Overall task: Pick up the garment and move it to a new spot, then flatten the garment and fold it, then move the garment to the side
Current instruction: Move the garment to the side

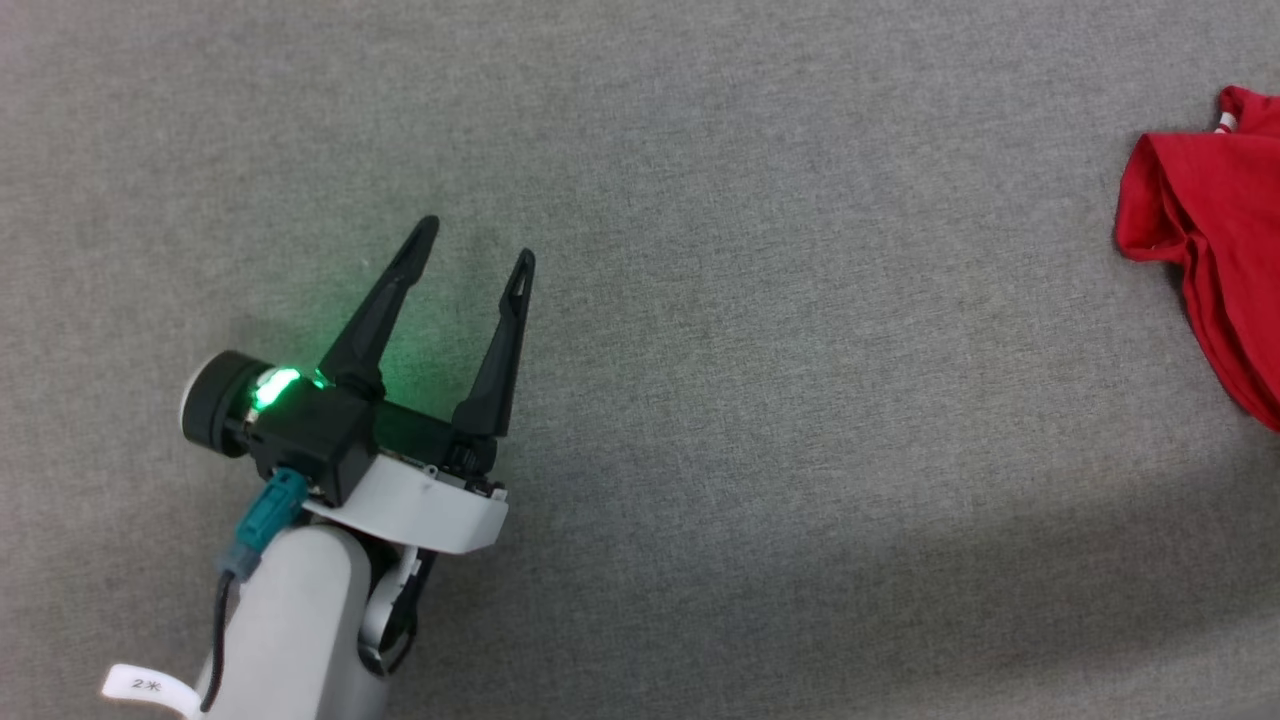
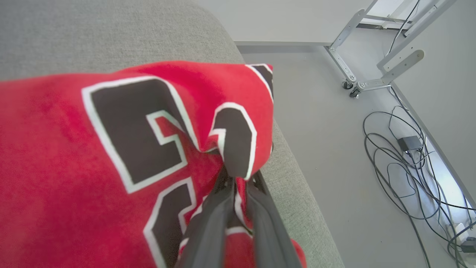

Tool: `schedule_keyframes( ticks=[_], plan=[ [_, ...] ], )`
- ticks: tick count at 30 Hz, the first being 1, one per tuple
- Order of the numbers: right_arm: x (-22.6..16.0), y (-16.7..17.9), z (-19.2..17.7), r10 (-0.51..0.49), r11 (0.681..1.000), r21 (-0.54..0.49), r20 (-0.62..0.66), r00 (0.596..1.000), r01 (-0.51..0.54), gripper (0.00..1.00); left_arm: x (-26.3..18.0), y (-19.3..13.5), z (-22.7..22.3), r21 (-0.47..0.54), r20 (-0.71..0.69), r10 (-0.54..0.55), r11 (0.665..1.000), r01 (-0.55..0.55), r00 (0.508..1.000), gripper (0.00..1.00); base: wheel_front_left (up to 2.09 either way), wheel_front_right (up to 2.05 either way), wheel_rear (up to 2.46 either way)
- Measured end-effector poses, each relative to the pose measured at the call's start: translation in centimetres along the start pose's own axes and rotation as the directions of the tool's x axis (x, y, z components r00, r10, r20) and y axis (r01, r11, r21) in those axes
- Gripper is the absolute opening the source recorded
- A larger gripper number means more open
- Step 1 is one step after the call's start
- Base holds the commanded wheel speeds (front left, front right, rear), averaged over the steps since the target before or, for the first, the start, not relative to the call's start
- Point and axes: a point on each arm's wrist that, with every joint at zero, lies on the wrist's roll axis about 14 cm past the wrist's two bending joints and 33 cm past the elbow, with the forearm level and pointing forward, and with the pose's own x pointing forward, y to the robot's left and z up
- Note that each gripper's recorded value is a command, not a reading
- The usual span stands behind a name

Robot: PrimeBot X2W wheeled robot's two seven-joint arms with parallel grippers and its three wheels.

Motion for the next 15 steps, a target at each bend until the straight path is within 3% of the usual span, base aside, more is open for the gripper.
schedule_keyframes(
  ticks=[4,5,8,15],
  plan=[
    [0.1,0.4,-0.5,-0.002,1.0,0.002,-0.01,1.0,0.002,0.0,0.2,-0.1,0.2,0.01,0.008,-0.007,1.0,0.007,1.0,1.0,0.0,0.0,0.0],
    [0.1,0.4,-0.6,-0.002,1.0,0.002,-0.012,1.0,0.002,0.13,0.3,0.0,0.3,0.012,0.009,-0.006,1.0,0.005,1.0,1.0,0.0,0.0,0.0],
    [-0.1,0.2,-0.3,-0.013,1.0,0.013,0.006,1.0,0.013,1.0,0.3,-0.1,0.7,0.017,0.016,-0.007,1.0,0.006,1.0,1.0,0.0,0.0,0.0],
    [-1.1,-0.9,1.4,-0.028,0.999,0.018,0.06,0.998,0.027,1.0,-0.4,-0.2,2.3,0.02,0.037,0.014,1.0,-0.015,0.999,1.0,0.0,0.0,0.0]
  ],
)
